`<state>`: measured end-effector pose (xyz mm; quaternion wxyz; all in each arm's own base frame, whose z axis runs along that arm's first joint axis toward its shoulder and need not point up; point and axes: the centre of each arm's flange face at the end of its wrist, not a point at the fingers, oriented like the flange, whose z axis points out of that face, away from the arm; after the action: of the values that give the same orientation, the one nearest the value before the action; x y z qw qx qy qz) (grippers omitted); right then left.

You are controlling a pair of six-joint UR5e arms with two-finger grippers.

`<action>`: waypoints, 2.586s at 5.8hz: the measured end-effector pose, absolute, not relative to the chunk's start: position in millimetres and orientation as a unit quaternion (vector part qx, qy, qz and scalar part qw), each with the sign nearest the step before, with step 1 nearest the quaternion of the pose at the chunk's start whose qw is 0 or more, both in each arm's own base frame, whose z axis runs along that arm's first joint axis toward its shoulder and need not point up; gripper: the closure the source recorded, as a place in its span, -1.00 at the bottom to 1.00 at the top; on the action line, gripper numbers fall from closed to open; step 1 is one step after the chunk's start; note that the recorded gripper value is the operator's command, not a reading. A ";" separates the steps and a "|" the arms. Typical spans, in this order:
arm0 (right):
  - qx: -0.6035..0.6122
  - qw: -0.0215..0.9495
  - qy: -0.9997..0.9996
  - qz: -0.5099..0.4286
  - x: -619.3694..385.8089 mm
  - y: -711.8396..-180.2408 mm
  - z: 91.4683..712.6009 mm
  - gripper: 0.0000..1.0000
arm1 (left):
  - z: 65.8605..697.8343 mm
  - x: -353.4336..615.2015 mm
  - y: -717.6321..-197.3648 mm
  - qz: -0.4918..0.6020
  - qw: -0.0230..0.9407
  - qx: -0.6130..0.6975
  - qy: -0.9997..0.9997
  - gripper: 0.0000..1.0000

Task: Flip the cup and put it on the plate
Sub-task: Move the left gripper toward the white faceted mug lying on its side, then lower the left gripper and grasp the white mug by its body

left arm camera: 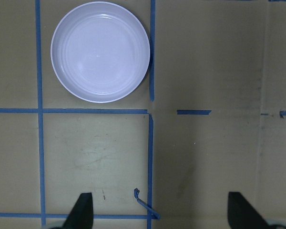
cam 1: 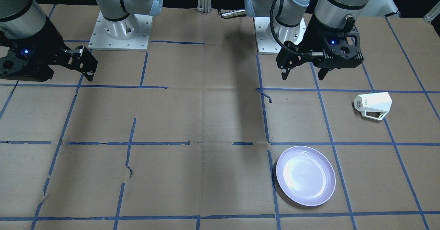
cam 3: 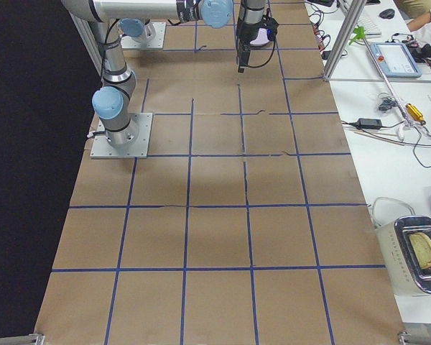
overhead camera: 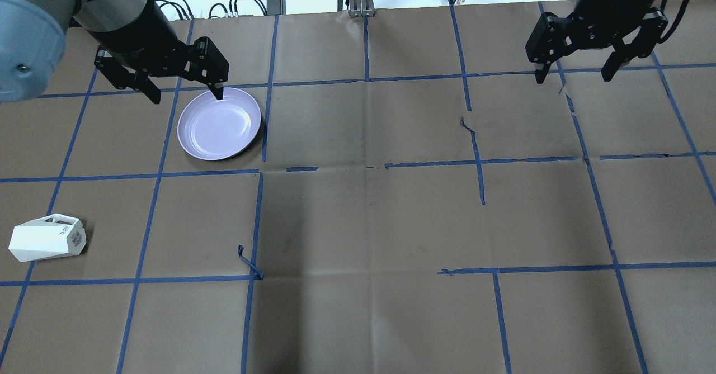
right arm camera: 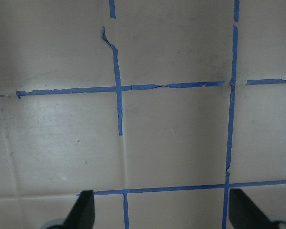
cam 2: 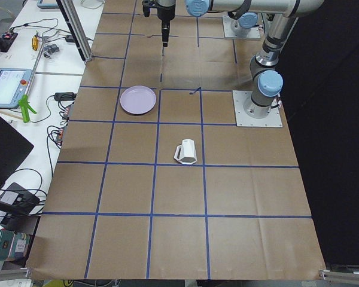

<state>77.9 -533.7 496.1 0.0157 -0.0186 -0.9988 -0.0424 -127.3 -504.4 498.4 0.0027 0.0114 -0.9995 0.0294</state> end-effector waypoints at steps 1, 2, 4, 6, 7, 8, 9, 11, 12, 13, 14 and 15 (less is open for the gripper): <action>-0.019 0.016 -0.999 -0.042 77.9 -533.7 496.1 -1.00 | 498.9 -126.5 -504.7 0.030 0.003 0.012 -0.999 -0.97; -0.019 0.016 -0.999 -0.042 77.8 -533.7 496.1 -1.00 | 499.5 -125.5 -504.8 0.031 0.003 0.012 -0.999 -0.97; -0.019 0.016 -0.999 -0.042 77.8 -533.7 496.1 -1.00 | 502.3 -121.7 -505.5 0.033 0.001 0.009 -0.999 -0.97; -0.019 0.016 -0.999 -0.042 77.9 -533.7 496.1 -1.00 | 504.2 -81.7 -505.3 0.023 0.000 0.016 -1.000 -0.97; -0.019 0.016 -0.999 -0.042 77.9 -533.7 496.1 -1.00 | 498.2 -32.2 -502.2 0.006 0.002 -0.001 -1.000 -0.97; -0.019 0.016 -0.999 -0.042 77.9 -533.7 496.1 -1.00 | 482.2 38.1 -500.4 -0.011 0.011 -0.001 -1.000 -0.96; -0.019 0.016 -0.999 -0.042 77.9 -533.7 496.1 -1.00 | 458.8 111.9 -499.0 -0.027 0.030 0.006 -0.999 -0.96; -0.019 0.016 -0.999 -0.042 77.9 -533.7 496.2 -1.00 | 396.4 259.4 -485.9 -0.034 0.098 0.000 -0.995 -0.96; -0.019 0.016 -0.999 -0.042 77.9 -533.7 496.2 -1.00 | 363.8 314.0 -473.4 -0.024 0.134 -0.002 -0.991 -0.96; -0.019 0.016 -0.999 -0.042 77.8 -533.7 496.2 -1.00 | 327.4 357.8 -461.0 -0.012 0.171 0.002 -0.985 -0.97; -0.019 0.016 -0.999 -0.042 77.9 -533.7 496.1 -1.00 | 294.0 389.6 -451.2 0.002 0.203 0.008 -0.979 -0.97; -0.019 0.016 -0.999 -0.042 77.9 -533.7 496.1 -1.00 | 263.6 414.2 -440.4 0.017 0.237 0.021 -0.971 -0.97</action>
<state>77.9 -533.7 496.1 0.0157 -0.0186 -0.9988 -0.0424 414.2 -440.4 263.6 0.2371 0.0205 -0.9711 0.0167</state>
